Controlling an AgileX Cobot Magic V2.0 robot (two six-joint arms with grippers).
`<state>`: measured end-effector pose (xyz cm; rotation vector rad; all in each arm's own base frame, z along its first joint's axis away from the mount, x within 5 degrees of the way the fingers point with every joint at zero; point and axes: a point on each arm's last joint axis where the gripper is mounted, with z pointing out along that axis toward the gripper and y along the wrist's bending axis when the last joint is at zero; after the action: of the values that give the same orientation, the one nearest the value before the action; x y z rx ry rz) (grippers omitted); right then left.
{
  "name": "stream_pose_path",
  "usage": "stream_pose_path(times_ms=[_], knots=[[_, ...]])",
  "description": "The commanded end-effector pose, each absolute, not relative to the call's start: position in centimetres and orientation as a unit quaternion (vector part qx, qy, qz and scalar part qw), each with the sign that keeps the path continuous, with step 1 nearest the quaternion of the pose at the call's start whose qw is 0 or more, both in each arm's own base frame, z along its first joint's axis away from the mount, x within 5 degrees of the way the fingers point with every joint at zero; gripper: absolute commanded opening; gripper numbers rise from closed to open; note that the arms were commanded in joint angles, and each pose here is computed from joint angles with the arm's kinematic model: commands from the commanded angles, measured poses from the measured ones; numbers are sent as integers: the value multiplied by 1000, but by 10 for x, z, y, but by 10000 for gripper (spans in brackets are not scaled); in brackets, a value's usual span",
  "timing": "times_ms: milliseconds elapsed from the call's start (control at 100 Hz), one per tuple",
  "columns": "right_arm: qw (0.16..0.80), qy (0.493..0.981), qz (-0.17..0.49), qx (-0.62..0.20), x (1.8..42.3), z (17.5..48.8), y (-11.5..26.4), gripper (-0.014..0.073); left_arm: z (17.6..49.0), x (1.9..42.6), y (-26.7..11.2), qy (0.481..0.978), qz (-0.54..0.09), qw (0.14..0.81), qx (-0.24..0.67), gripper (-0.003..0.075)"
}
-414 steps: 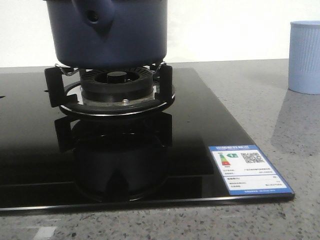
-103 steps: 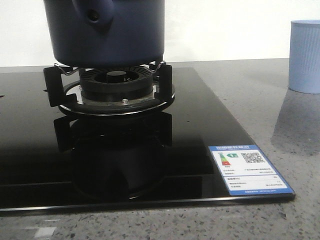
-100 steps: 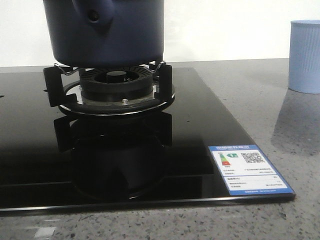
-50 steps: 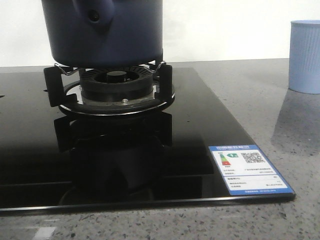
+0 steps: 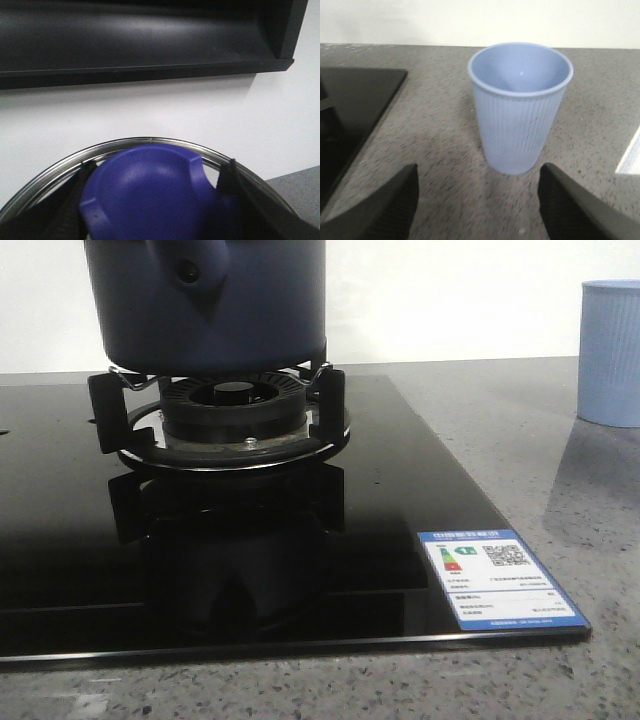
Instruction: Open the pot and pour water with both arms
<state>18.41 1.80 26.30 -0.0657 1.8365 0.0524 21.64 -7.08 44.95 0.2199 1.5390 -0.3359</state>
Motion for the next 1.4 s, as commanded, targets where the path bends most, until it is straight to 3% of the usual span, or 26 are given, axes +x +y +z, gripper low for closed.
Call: stream_pose_path(times_ms=[0, 160, 350, 880, 970, 1190, 1390], knots=[[660, 751, -2, -20, 202, 272, 15, 463, 476, 203, -61, 640, -146, 751, 73, 356], [668, 744, -27, -12, 229, 251, 14, 472, 477, 202, -61, 639, -147, 751, 74, 356], [677, 735, -48, -7, 248, 232, 13, 599, 476, 202, -61, 640, -147, 751, 74, 356], [683, 728, -62, 25, 310, 225, 11, 597, 476, 202, -61, 640, -147, 751, 74, 356], [685, 725, -64, 28, 311, 226, 9, 548, 476, 202, -61, 640, -147, 751, 74, 356], [686, 724, -64, 28, 310, 228, 9, 295, 476, 202, -61, 640, -147, 751, 74, 356], [688, 724, -50, 3, 300, 248, 13, 280, 476, 202, -61, 641, -147, 750, 75, 356]])
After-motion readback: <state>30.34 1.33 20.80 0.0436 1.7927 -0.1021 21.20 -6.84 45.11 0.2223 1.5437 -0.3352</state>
